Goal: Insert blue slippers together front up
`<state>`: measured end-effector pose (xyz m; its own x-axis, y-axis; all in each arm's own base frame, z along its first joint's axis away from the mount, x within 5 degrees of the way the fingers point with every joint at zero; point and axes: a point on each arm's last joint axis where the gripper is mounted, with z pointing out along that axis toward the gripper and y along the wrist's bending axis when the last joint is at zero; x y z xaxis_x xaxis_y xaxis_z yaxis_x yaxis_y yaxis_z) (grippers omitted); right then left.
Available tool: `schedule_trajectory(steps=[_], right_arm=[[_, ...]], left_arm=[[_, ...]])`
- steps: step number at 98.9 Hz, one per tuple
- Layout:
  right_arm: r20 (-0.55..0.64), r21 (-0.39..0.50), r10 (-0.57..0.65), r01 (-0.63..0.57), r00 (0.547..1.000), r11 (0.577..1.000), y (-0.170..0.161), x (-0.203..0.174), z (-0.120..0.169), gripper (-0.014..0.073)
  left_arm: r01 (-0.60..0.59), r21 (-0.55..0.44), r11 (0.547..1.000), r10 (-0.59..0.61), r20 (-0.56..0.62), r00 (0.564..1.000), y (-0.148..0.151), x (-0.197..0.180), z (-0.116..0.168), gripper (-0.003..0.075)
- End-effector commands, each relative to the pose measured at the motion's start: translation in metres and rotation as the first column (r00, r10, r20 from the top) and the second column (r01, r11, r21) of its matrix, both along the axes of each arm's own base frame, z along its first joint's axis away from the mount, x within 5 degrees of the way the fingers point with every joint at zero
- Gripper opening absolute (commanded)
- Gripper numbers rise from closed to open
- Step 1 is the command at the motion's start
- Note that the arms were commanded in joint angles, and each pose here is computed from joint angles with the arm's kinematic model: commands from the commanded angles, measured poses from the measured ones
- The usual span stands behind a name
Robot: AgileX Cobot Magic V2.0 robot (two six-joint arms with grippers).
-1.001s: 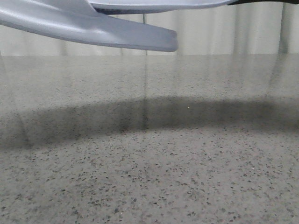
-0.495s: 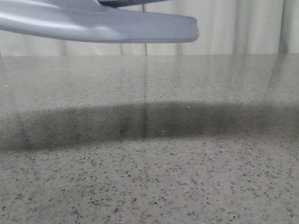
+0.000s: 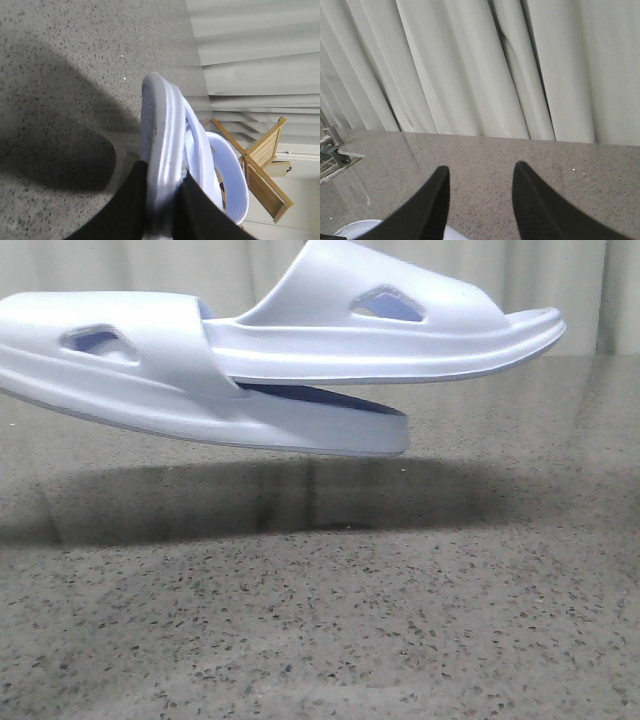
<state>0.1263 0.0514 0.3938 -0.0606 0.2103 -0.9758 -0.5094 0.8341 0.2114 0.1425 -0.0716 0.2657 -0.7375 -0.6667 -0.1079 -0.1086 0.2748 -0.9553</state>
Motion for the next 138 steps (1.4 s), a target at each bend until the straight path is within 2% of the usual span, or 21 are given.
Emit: schedule_trajectory(steps=[1, 57, 74, 84, 103, 117, 129, 138], right_arm=[[0.044, 0.012, -0.009, 0.008, 0.999, 1.000, -0.001, -0.003, 0.012, 0.0248], [0.044, -0.014, -0.012, 0.013, 0.999, 1.000, -0.001, -0.002, 0.011, 0.0248], [0.038, -0.017, -0.012, 0.013, 0.999, 1.000, -0.001, -0.002, 0.009, 0.0248], [0.028, -0.020, -0.012, 0.013, 1.000, 1.000, -0.001, -0.001, 0.006, 0.0248], [0.024, -0.020, -0.012, 0.013, 1.000, 1.000, -0.001, 0.000, 0.004, 0.0248], [0.024, -0.020, -0.012, 0.013, 1.000, 1.000, -0.001, 0.000, 0.004, 0.0248], [0.024, -0.020, -0.012, 0.013, 1.000, 1.000, -0.001, 0.000, 0.004, 0.0248], [0.024, -0.020, -0.012, 0.013, 1.000, 1.000, -0.001, 0.000, 0.004, 0.0248]], left_arm=[[0.025, -0.085, 0.996, -0.023, 0.036, 0.999, -0.005, 0.011, 0.011, 0.0016], [0.116, -0.081, 0.990, -0.119, -0.043, 0.992, -0.015, 0.047, -0.025, 0.0016], [0.116, -0.076, 0.990, -0.120, -0.056, 0.991, -0.015, 0.048, -0.028, 0.0016], [0.133, -0.043, 0.990, -0.134, -0.020, 0.991, -0.015, 0.048, -0.028, 0.0016], [0.135, -0.038, 0.990, -0.136, -0.015, 0.991, -0.015, 0.048, -0.028, 0.0024], [0.137, -0.026, 0.990, -0.137, -0.005, 0.991, -0.015, 0.049, -0.029, 0.0122], [0.140, -0.020, 0.990, -0.140, 0.001, 0.990, -0.015, 0.049, -0.029, 0.0260], [0.137, -0.020, 0.990, -0.137, 0.001, 0.991, -0.015, 0.049, -0.029, 0.0336]])
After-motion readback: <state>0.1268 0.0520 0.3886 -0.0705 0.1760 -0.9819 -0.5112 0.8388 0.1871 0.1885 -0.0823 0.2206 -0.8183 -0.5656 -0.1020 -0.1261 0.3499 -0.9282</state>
